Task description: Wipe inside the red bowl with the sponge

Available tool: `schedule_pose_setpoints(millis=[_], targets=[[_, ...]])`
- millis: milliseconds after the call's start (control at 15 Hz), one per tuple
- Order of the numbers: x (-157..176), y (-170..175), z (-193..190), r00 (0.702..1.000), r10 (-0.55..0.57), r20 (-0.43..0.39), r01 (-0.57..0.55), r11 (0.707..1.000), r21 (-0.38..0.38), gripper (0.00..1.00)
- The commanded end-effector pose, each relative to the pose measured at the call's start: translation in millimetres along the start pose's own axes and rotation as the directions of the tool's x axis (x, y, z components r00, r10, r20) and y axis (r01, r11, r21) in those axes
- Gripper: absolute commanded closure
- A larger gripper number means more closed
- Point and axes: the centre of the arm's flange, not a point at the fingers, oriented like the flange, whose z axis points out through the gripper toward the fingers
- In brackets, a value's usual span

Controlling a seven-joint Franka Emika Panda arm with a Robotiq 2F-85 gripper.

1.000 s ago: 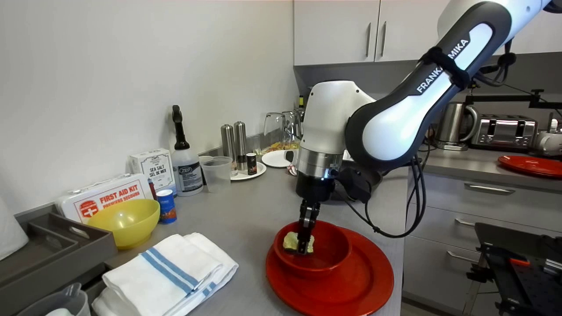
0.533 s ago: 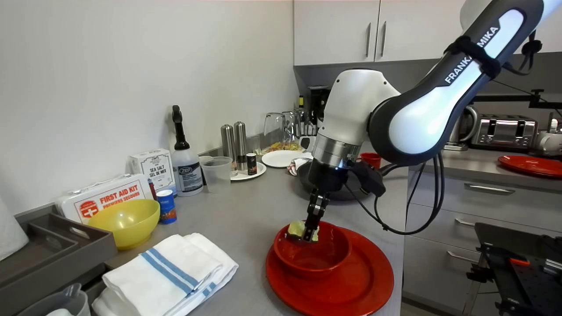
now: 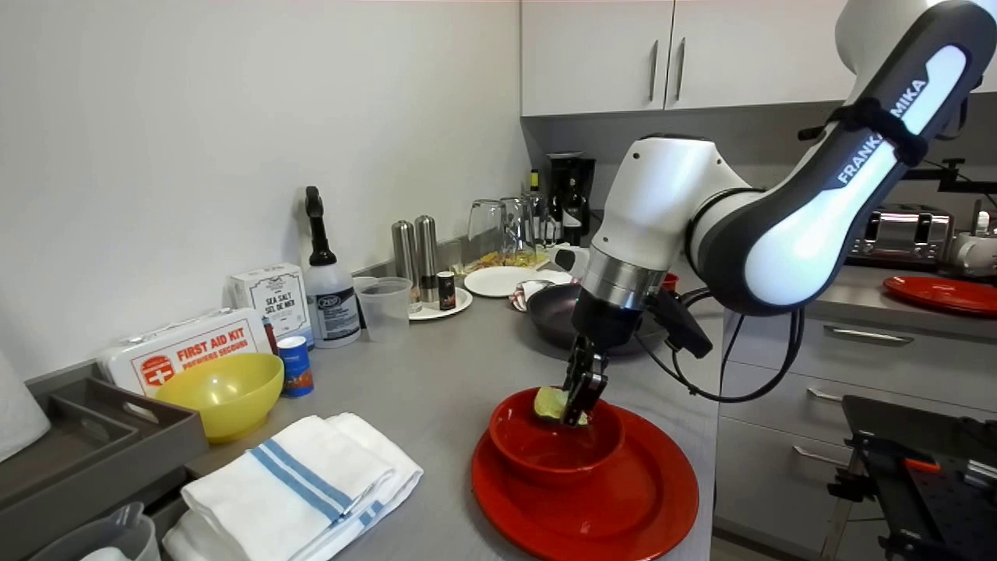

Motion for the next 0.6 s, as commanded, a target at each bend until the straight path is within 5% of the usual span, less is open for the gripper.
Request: schedule_pose_setpoints(millis=[0,533], targets=[[-19.5,-8.5,3.6,0.993,-0.111,-0.033,0.109,0.991,-0.072,0.75],[-30.2,-19.3,9.7,0.966,-0.257,0.002,0.254,0.956,-0.149,0.75]])
